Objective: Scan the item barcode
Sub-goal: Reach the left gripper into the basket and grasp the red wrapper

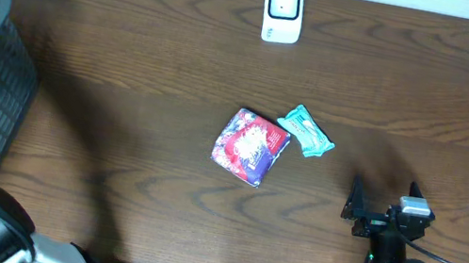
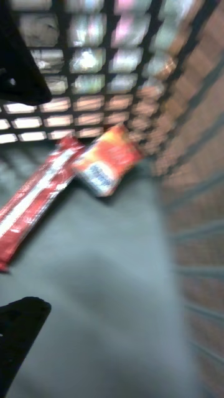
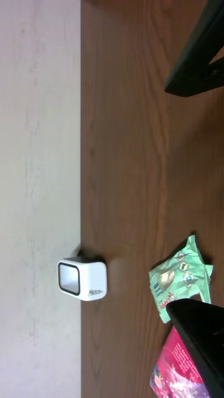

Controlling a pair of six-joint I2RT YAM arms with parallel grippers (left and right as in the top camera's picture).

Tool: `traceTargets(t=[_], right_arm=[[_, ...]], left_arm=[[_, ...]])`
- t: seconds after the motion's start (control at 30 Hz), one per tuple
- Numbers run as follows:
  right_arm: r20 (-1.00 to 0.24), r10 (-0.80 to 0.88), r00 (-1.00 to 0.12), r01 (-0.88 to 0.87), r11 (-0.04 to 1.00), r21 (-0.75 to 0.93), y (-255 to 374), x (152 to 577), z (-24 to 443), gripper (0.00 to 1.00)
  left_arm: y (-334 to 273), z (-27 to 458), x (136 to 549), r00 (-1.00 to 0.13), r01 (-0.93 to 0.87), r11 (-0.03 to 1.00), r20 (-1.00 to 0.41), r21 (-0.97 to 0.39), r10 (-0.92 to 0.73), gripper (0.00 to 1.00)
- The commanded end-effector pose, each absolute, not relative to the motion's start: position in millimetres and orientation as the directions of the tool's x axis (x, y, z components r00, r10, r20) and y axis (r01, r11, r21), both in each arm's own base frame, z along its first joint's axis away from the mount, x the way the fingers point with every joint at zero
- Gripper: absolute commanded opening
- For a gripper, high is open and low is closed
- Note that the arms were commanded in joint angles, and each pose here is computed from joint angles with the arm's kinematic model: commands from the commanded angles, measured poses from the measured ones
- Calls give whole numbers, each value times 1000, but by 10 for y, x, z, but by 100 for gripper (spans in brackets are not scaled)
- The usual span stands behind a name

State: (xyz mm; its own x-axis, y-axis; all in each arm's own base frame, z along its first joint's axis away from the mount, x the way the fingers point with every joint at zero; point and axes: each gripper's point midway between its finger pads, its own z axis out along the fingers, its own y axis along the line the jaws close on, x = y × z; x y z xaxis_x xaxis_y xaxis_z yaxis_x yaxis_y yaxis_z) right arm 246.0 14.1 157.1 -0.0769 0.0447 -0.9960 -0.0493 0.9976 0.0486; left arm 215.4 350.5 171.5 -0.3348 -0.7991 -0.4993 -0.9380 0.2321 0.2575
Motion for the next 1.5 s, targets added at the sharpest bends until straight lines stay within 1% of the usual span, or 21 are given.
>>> traceTargets(t=[0.0,0.13,0.17,0.2,0.27,0.43,0.6,0.97,1.1,1.27,1.47], right_arm=[[-995,58,-78,-47,997,62,135,2458,1565,99],[-995,58,-78,-47,997,62,135,2458,1565,99],[-995,58,-78,-47,997,62,135,2458,1565,99],[-995,58,-79,-47,997,62,135,2458,1563,99],[-995,58,-78,-47,997,62,135,2458,1565,99],[-995,58,-79,-47,997,62,135,2458,1563,99],[-995,58,-78,-47,997,62,135,2458,1565,99],[-995,58,-78,-47,997,62,135,2458,1565,99],[-995,58,-78,-47,997,62,135,2458,1565,99],[-995,58,-79,-47,997,62,135,2458,1563,99],[-995,58,-78,-47,997,62,135,2458,1565,99]], left_arm=[[3422,1393,2129,-321,-938,230,-403,258,-857,98],[3226,1068,2213,-311,-945,264,-272,195,-911,98],[3163,996,2210,-299,-948,258,-236,187,-925,98],[3117,929,2173,-267,-954,228,-208,195,-941,98],[3061,819,2120,-237,-956,200,-165,216,-957,98],[3009,612,2036,-239,-944,207,-99,256,-966,98],[3059,538,1991,-221,-947,191,-93,260,-971,98],[3243,414,1850,-99,-972,63,-149,227,-984,98],[3158,243,1796,-94,-971,62,-132,231,-987,98],[3065,12,1790,-41,-980,14,-133,196,-990,98],[3108,-9,1825,-36,-984,8,-155,179,-987,98]])
